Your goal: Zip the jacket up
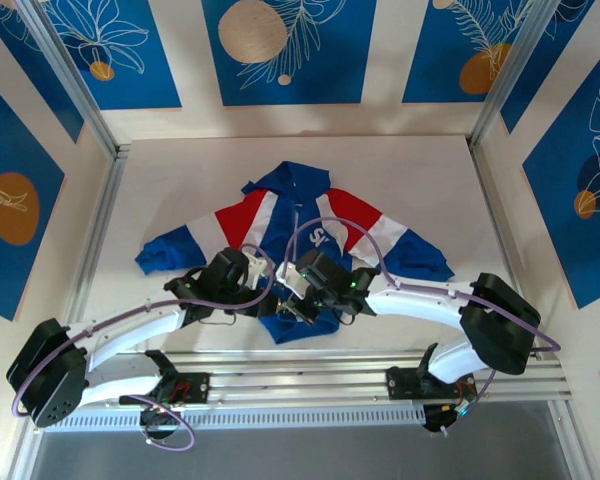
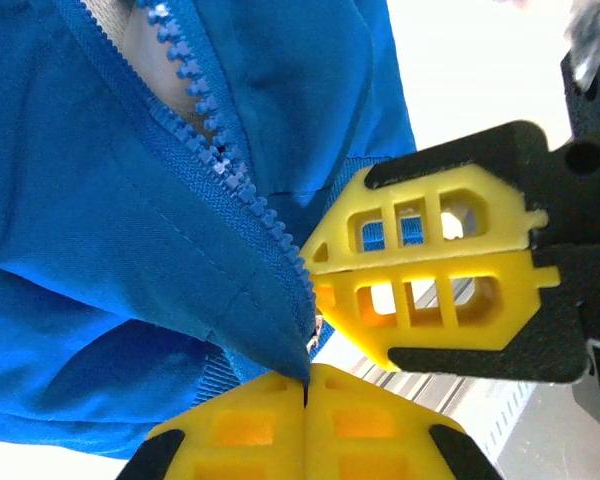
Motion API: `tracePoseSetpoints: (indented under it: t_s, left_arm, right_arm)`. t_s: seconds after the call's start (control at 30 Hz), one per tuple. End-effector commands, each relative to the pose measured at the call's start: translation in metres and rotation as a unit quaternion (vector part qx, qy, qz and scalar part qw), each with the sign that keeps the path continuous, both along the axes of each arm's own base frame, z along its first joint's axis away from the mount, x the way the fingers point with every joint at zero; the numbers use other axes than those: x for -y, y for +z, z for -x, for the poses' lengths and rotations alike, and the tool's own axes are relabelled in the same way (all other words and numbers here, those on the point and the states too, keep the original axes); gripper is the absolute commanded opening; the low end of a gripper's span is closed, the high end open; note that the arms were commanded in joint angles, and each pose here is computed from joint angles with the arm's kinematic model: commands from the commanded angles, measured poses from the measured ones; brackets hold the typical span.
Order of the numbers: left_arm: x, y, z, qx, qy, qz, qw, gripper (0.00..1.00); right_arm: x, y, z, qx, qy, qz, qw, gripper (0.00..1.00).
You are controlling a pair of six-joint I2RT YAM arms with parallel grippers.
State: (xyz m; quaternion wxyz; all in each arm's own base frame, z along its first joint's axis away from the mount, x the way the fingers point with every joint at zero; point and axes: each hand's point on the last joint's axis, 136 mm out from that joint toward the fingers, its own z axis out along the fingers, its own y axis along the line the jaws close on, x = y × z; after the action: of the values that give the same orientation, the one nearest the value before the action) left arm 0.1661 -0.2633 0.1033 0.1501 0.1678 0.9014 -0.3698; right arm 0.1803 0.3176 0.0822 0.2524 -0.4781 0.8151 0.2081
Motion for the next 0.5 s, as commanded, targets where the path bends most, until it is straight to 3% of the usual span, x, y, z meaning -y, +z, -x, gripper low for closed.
tracePoseSetpoints:
  t_s: [0.0,0.43,0.47]
  left_arm:
    - [0.0033,0.0089,0.0048,0.001,-0.019,0.007,1.000,0.00]
    - [0.0067,0.0106,0.0036,0.000,-0.026,0.006,1.000,0.00]
    - [0.0071,0.0108,0.0038,0.000,-0.027,0.007,1.000,0.00]
  right_arm:
    - [-0.0008,0.0208,-0.0045,0.013,0.004,-0.015,1.000,0.00]
    - [0.0011,0.0266,0.0018,0.017,0.020,-0.049,0.998,0.00]
    - [0.0015,0.0283,0.0032,0.022,0.023,-0.058,0.998,0.04]
